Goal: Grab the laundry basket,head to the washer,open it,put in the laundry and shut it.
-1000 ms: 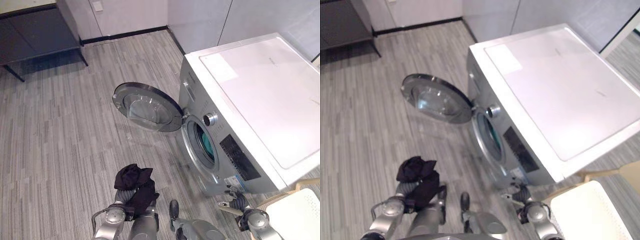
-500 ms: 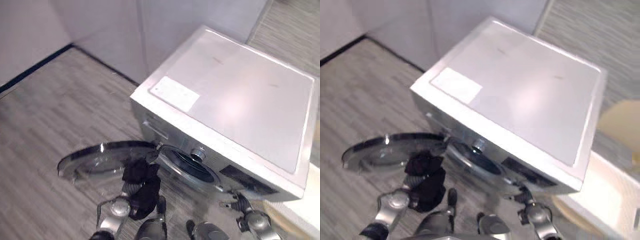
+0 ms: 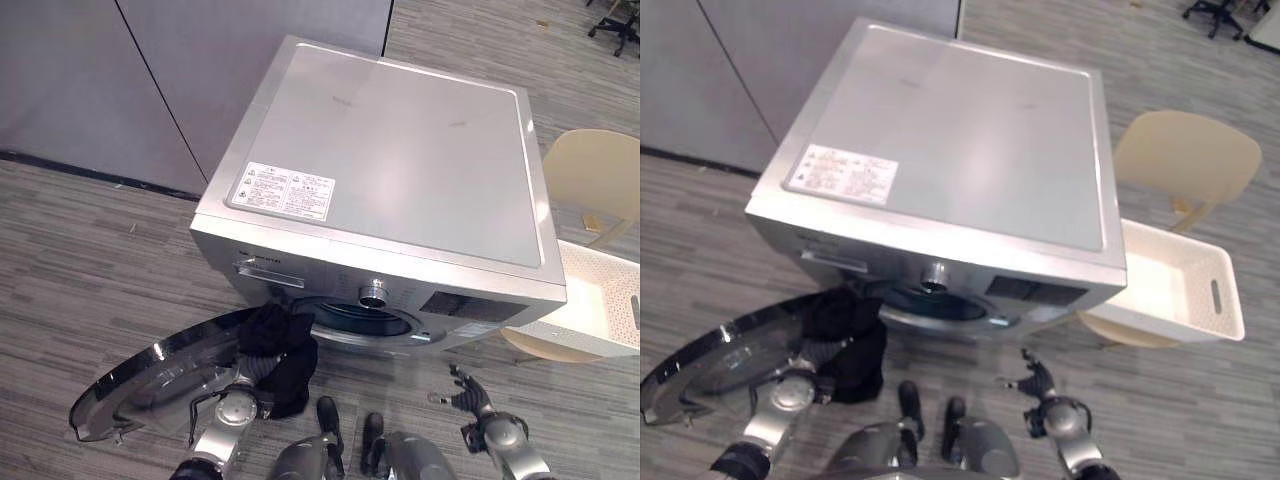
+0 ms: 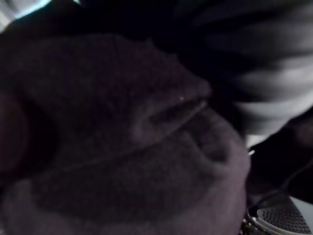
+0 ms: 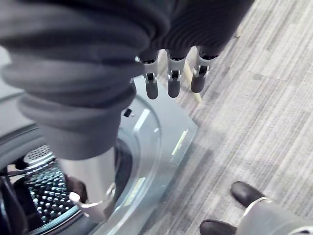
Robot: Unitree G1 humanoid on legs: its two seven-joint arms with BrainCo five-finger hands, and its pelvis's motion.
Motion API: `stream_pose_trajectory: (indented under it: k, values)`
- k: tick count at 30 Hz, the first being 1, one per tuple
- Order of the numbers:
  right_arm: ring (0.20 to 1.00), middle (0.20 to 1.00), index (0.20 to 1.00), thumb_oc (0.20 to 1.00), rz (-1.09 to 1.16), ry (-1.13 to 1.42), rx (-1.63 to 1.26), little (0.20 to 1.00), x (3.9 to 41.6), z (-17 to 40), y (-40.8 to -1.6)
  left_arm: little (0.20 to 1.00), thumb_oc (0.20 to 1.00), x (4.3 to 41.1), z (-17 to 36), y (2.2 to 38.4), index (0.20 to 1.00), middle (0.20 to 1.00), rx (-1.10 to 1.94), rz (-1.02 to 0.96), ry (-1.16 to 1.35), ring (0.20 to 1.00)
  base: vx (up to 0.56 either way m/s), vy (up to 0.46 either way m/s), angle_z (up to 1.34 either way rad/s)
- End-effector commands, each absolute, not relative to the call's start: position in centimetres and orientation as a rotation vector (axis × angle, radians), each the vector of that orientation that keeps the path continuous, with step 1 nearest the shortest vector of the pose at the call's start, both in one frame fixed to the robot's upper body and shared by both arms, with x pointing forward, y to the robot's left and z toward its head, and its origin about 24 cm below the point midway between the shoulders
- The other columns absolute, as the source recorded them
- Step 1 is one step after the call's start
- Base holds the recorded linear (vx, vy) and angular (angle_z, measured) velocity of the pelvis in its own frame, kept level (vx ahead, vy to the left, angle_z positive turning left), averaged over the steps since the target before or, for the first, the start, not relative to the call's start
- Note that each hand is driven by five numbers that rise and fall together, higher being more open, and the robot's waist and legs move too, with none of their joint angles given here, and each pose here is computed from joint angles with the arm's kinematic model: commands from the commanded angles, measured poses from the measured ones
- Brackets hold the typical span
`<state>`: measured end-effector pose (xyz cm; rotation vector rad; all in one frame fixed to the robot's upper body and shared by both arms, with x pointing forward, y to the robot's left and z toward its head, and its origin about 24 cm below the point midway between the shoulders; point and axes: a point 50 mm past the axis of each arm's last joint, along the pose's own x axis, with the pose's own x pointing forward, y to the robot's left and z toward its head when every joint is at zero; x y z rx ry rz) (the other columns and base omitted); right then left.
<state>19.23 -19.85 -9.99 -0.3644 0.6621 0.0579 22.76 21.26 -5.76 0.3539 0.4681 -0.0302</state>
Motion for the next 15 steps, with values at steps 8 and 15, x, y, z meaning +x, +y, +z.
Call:
stream_pose_trajectory:
  k: [8, 15]
  values:
    - [1.000, 1.000, 1.000, 1.000, -0.078, 0.326, -0.296, 1.000, 25.4, -3.6, -20.9, 0.200, 0.200, 33.2, 7.8, 17.4, 0.200, 0.200, 0.309, 0.033, -0.138, 0.200, -0.14, 0.073, -0.20]
    - [1.000, 1.000, 1.000, 1.000, -0.070, 0.095, -0.196, 1.000, 28.0, 0.5, -19.2, 0.200, 0.200, 38.8, 24.1, 19.8, 0.200, 0.200, 0.481, 0.293, -0.541, 0.200, -0.12, 0.043, -0.44]
